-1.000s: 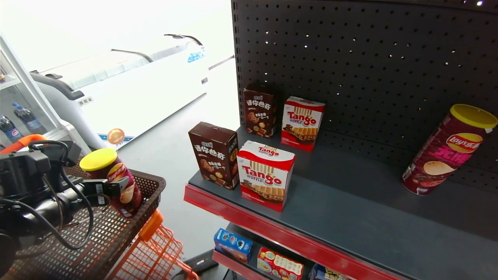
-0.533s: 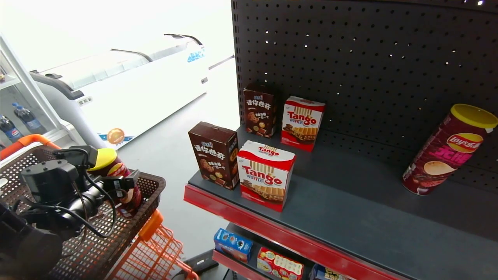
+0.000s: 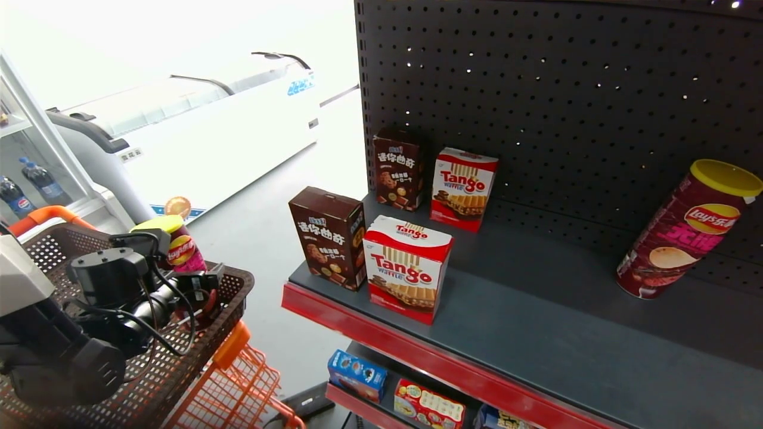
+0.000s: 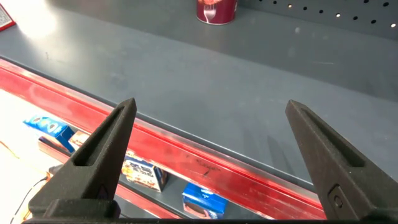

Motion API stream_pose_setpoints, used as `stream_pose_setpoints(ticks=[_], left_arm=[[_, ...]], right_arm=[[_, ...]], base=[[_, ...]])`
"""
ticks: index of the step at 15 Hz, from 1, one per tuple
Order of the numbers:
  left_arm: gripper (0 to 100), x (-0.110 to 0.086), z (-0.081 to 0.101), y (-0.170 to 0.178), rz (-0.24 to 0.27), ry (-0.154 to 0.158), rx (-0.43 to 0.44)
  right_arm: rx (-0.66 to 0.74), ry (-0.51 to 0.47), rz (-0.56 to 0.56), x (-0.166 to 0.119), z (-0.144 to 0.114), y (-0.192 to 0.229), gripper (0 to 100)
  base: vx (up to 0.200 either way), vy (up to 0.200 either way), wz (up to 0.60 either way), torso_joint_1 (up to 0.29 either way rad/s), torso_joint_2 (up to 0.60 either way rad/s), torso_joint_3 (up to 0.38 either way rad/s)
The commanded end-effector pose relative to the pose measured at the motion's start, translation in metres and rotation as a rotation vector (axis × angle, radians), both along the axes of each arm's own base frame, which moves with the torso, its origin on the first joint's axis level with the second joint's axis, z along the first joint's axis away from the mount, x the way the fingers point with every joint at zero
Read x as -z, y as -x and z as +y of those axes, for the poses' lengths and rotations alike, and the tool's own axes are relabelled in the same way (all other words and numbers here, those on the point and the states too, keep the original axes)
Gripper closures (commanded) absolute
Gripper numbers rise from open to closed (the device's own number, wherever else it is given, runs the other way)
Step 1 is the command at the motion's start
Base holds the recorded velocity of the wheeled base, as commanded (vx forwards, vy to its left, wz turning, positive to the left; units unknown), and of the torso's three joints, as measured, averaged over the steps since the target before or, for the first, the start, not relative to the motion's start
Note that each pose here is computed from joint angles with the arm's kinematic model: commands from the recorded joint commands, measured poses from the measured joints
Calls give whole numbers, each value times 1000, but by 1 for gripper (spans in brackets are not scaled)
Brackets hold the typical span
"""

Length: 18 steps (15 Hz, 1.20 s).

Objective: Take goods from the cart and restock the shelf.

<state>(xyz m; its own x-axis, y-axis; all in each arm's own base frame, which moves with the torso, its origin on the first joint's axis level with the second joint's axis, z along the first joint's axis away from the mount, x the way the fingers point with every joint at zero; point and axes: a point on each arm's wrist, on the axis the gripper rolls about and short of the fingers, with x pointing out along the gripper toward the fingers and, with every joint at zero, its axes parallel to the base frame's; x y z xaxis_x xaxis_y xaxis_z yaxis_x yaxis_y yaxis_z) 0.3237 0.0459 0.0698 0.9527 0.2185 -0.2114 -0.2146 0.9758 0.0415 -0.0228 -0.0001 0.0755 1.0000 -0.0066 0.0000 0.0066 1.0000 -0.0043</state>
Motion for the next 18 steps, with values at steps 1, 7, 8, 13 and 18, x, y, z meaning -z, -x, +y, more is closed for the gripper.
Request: stream_pose_setpoints(ticks=[1, 7, 8, 13, 18], left_arm=[[100, -1, -1, -10, -19, -4, 6], [100, -41, -14, -5, -144, -24, 43], [100, -60, -19, 3, -191, -29, 59], [100, -128, -41, 39, -334, -64, 130], [100, -166, -56, 78, -437, -105, 178]], right_arm=[[0, 0, 0, 0, 0, 0, 0], [1, 0, 0, 0, 0, 0, 0], [1, 0, 0, 0, 0, 0, 0], [0, 0, 0, 0, 0, 0, 0], [1, 0, 0, 0, 0, 0, 0]], base=[[0, 0, 0, 0, 0, 0], [0, 0, 0, 0, 0, 0], [0, 0, 0, 0, 0, 0], [0, 0, 0, 0, 0, 0], [0, 0, 0, 0, 0, 0]])
